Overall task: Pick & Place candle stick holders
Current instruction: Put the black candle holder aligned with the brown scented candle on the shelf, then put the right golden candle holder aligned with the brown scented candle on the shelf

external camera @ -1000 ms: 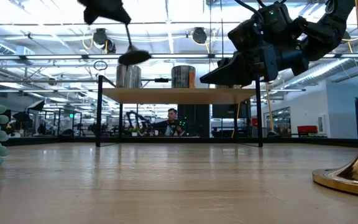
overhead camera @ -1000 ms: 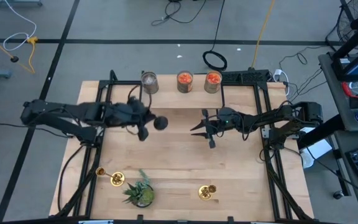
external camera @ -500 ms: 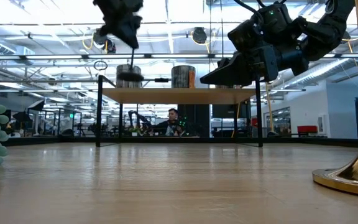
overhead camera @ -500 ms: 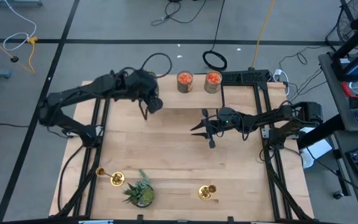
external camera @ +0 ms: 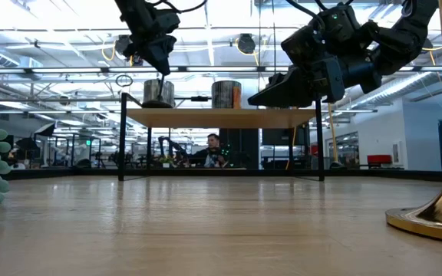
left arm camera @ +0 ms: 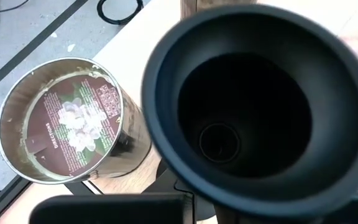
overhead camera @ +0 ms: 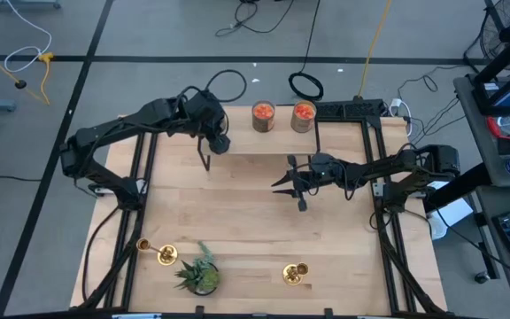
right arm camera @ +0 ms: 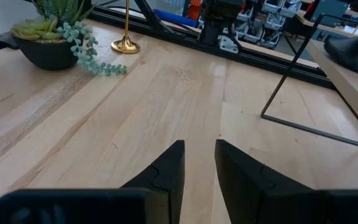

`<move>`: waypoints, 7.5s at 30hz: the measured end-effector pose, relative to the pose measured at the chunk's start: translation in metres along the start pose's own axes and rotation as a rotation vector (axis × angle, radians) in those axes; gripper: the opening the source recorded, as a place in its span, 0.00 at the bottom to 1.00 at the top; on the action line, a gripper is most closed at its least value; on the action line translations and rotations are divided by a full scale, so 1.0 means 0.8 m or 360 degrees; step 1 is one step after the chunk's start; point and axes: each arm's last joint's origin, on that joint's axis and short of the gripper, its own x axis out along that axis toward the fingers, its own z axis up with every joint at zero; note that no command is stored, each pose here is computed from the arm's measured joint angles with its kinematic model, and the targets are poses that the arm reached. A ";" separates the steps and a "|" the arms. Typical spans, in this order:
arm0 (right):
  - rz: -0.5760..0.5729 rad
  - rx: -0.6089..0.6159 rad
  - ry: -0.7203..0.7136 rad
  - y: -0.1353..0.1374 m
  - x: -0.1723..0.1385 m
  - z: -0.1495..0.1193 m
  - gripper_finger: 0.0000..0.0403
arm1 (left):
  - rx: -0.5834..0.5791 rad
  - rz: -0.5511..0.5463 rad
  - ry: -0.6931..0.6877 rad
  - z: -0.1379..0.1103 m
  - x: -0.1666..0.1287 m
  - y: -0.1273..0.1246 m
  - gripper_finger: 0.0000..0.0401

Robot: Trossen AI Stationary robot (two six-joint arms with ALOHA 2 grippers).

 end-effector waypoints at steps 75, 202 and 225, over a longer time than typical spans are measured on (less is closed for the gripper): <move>0.0013 0.0056 0.0038 0.001 0.000 -0.003 0.21 | 0.0368 -0.0198 -0.0273 -0.051 -0.127 -0.022 0.47; -0.1129 0.0682 -0.0056 -0.140 -0.139 0.173 0.03 | 0.0560 -0.0219 -0.0592 -0.127 -0.107 -0.041 0.47; -0.1083 0.0544 0.0194 -0.128 -0.145 0.164 0.33 | 0.0529 -0.0214 -0.0491 -0.134 -0.105 -0.040 0.47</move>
